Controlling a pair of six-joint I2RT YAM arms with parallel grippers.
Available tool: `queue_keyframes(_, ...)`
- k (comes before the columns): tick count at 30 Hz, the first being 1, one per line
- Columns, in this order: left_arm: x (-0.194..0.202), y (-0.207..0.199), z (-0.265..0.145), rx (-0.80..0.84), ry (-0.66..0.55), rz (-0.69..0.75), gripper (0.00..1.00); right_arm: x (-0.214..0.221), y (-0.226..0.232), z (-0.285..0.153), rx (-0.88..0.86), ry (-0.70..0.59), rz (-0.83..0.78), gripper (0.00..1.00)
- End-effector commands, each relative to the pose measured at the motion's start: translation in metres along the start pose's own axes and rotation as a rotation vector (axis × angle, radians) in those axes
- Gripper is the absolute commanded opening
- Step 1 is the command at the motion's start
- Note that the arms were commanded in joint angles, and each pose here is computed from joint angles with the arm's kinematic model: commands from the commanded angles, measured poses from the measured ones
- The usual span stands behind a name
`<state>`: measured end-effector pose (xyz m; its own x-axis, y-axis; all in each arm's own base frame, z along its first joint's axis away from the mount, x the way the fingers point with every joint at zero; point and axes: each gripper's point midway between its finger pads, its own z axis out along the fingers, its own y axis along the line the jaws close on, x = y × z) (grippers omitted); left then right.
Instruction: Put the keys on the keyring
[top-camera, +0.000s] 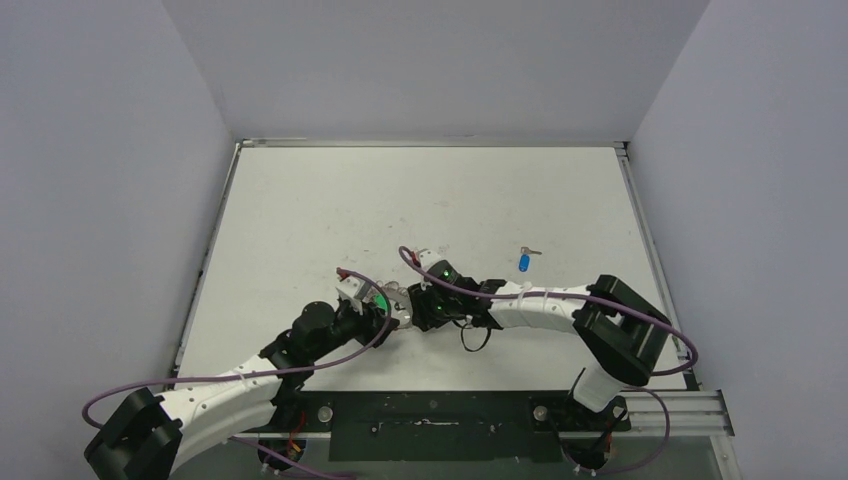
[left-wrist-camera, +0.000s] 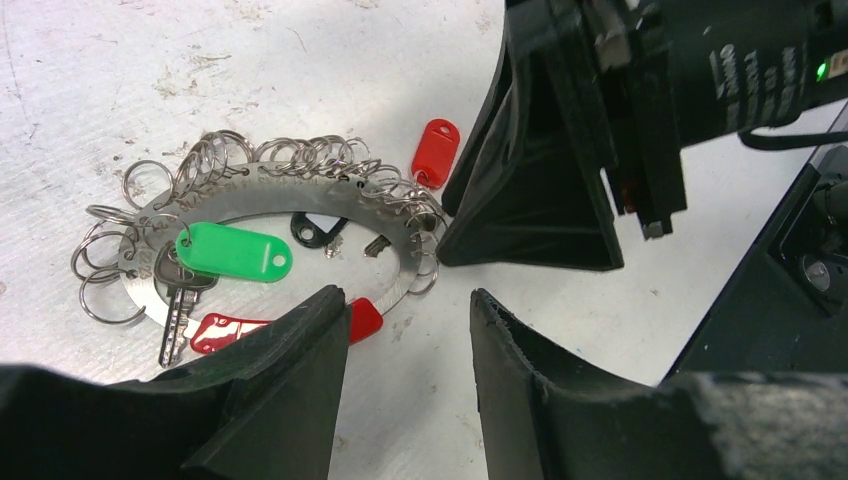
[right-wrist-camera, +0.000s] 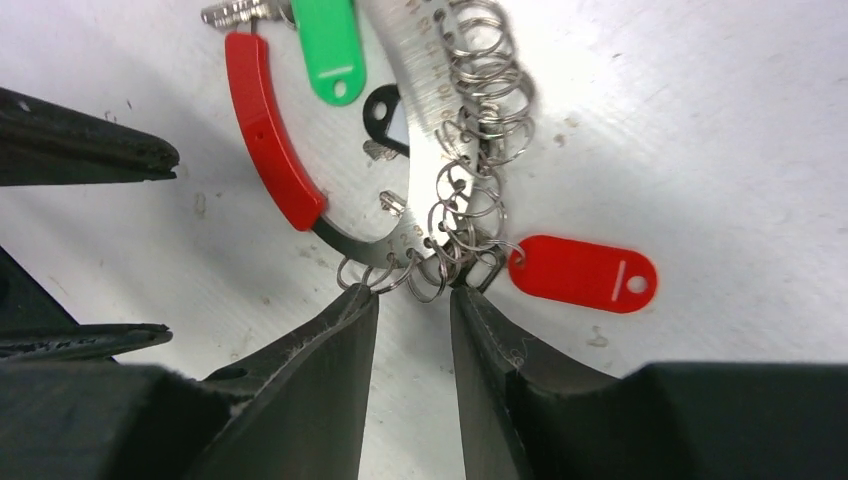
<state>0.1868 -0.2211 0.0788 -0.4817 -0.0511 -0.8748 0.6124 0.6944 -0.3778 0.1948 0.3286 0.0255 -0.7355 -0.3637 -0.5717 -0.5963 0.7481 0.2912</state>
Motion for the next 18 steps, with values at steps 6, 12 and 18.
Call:
queue_keyframes(6, -0.002, -0.001, -0.001, 0.005, -0.019, 0.015, 0.46, -0.059, -0.011, -0.036, -0.061, -0.276, 0.144, 0.37)
queue_keyframes(12, -0.003, -0.002, 0.0, 0.009, -0.019, 0.014, 0.46, -0.053, -0.016, -0.039, -0.081, -0.255, 0.215, 0.38)
queue_keyframes(18, -0.003, -0.002, 0.002, 0.012, -0.014, 0.012, 0.46, -0.032, -0.006, -0.022, -0.152, -0.182, 0.259, 0.33)
